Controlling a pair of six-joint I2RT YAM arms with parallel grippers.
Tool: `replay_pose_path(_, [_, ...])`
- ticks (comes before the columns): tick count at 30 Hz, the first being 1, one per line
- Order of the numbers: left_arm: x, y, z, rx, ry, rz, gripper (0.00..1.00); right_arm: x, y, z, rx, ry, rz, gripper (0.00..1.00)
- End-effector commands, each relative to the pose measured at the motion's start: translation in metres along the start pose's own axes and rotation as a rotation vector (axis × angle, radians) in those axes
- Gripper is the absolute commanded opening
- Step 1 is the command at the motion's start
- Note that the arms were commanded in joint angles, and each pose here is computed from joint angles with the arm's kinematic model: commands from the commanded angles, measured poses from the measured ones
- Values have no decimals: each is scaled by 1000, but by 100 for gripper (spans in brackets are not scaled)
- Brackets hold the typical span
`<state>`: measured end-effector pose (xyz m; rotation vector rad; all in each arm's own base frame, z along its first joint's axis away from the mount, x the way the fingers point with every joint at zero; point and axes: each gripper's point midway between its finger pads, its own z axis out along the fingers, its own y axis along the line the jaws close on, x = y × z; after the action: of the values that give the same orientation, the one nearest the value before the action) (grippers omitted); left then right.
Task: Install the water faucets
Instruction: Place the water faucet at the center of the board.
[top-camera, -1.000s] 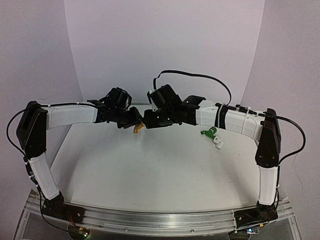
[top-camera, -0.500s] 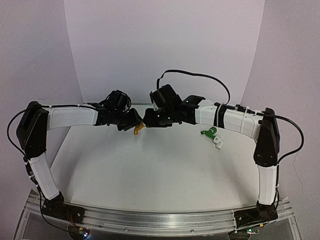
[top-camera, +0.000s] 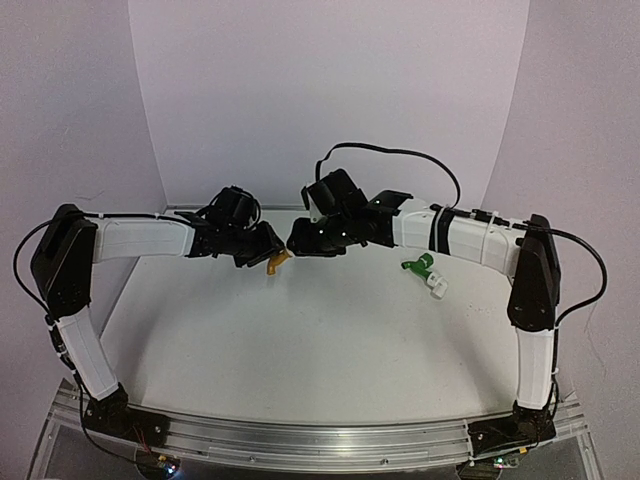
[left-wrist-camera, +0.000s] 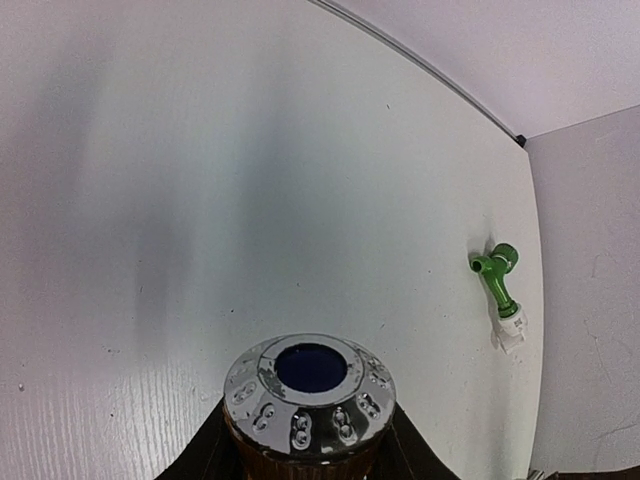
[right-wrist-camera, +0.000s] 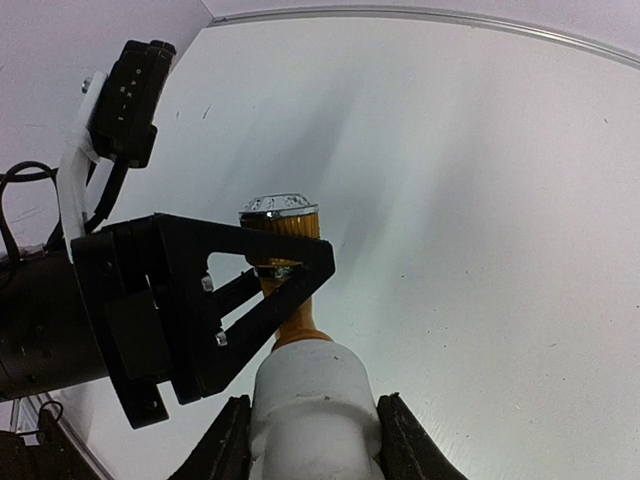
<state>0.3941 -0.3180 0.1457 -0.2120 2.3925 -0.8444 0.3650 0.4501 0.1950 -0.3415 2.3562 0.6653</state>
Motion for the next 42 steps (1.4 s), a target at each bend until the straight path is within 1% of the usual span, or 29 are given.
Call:
replay_pose_path(1, [-21,-106,-63,378,-62,29,0,1,-4,7,-32,-1,35,20])
replay_pose_path(7, [-22,-102,-61,365,-68,20,0,6,0,9,-55,24,26,38])
replay_pose_path(15, [-21,-89,-54,347,-46,-23,0,6,2,5,-67,26,24,41])
replay_pose_path(17, [-21,-90,-55,351,-45,-20,0,6,2,5,-70,29,21,41])
replay_pose_path(19, [-20,-91,-56,356,-45,-15,0,6,2,4,-72,29,20,39])
replay_pose_path(21, [-20,-91,-56,357,-46,-14,0,5,2,3,-68,23,13,32])
replay_pose_path(24, [-19,-87,-54,345,-48,-14,0,1,-2,0,-55,5,-1,12])
replay_pose_path(25, [-18,-83,-52,335,-48,-15,0,-2,-5,-2,-47,-3,-7,6])
replay_pose_path(26, [-18,-79,-49,325,-43,-19,0,-6,-9,-7,-39,-16,-10,4])
replay_pose_path(28, [-13,-65,-42,285,-25,-31,0,-11,-16,-13,-42,-31,-24,2])
replay_pose_path(30, [-5,-45,-31,201,0,-35,0,-16,-18,-23,-61,-49,-54,2])
replay_pose_path(32, [5,-27,-18,104,44,-38,0,-16,-28,-28,-34,-60,-95,2])
replay_pose_path(37, [30,22,0,-141,139,-115,0,-13,-63,-42,60,-77,-172,1])
replay_pose_path(38, [33,25,-1,-156,151,-121,0,-14,-67,-44,55,-87,-177,0])
replay_pose_path(40, [35,22,-4,-139,154,-123,0,-10,-61,-47,-25,-90,-178,0])
replay_pose_path(42, [33,7,-8,-56,143,-85,0,-4,-52,-48,-116,-81,-165,0])
